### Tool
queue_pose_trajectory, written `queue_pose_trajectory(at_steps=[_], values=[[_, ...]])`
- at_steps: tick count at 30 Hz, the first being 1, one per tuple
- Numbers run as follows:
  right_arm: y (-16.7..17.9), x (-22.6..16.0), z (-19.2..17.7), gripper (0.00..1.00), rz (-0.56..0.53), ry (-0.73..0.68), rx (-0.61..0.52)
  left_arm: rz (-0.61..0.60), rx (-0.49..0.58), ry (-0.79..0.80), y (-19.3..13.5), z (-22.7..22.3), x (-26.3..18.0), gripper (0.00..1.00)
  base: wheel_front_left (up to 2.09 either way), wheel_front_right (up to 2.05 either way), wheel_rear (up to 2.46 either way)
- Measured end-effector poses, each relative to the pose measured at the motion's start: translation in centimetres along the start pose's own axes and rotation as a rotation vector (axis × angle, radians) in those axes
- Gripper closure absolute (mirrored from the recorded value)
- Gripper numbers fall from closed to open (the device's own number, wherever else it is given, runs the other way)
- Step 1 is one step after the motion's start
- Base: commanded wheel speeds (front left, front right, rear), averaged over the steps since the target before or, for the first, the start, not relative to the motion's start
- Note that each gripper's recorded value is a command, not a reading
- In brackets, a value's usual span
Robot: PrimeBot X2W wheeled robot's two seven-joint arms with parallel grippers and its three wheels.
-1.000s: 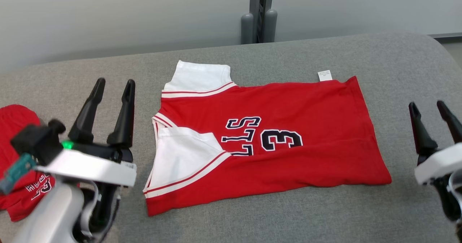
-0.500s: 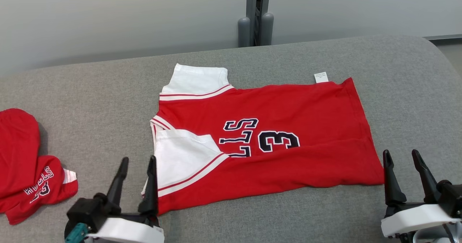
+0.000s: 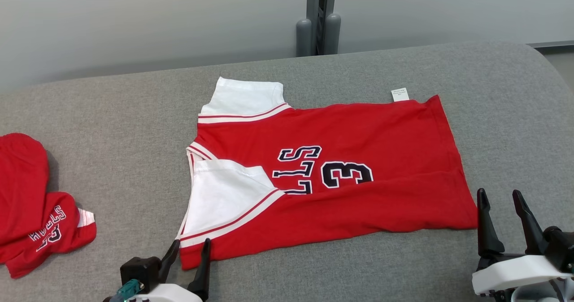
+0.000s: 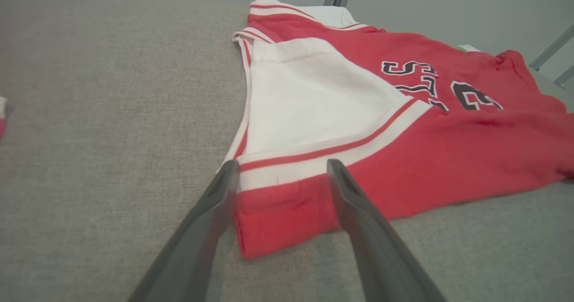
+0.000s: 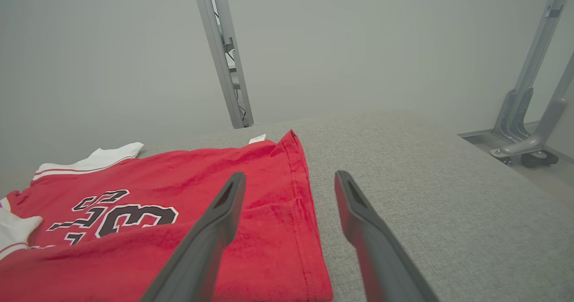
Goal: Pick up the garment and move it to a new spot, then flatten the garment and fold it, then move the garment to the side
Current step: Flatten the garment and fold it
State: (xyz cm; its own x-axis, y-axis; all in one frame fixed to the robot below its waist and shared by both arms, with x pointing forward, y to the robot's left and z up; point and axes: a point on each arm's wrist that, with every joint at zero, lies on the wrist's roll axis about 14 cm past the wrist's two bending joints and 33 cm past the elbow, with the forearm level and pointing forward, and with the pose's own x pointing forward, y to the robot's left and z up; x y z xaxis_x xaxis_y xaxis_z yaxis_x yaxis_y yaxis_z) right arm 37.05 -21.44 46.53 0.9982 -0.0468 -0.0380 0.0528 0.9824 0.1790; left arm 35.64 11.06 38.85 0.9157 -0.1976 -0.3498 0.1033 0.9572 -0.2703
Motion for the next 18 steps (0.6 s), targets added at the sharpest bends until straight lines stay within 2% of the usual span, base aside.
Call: queue_pose_trajectory(at_steps=[9, 18], values=[[0.1, 0.0, -0.6, 0.00, -0.002, 0.017, 0.011, 0.073, -0.023, 0.081, 1.6, -1.6, 0.3, 0.00, 0.00, 0.00, 0.00], [0.0, 0.1, -0.7, 0.00, -0.005, 0.020, 0.011, 0.029, -0.056, 0.140, 0.7, -2.6, 0.7, 0.00, 0.00, 0.00, 0.00]])
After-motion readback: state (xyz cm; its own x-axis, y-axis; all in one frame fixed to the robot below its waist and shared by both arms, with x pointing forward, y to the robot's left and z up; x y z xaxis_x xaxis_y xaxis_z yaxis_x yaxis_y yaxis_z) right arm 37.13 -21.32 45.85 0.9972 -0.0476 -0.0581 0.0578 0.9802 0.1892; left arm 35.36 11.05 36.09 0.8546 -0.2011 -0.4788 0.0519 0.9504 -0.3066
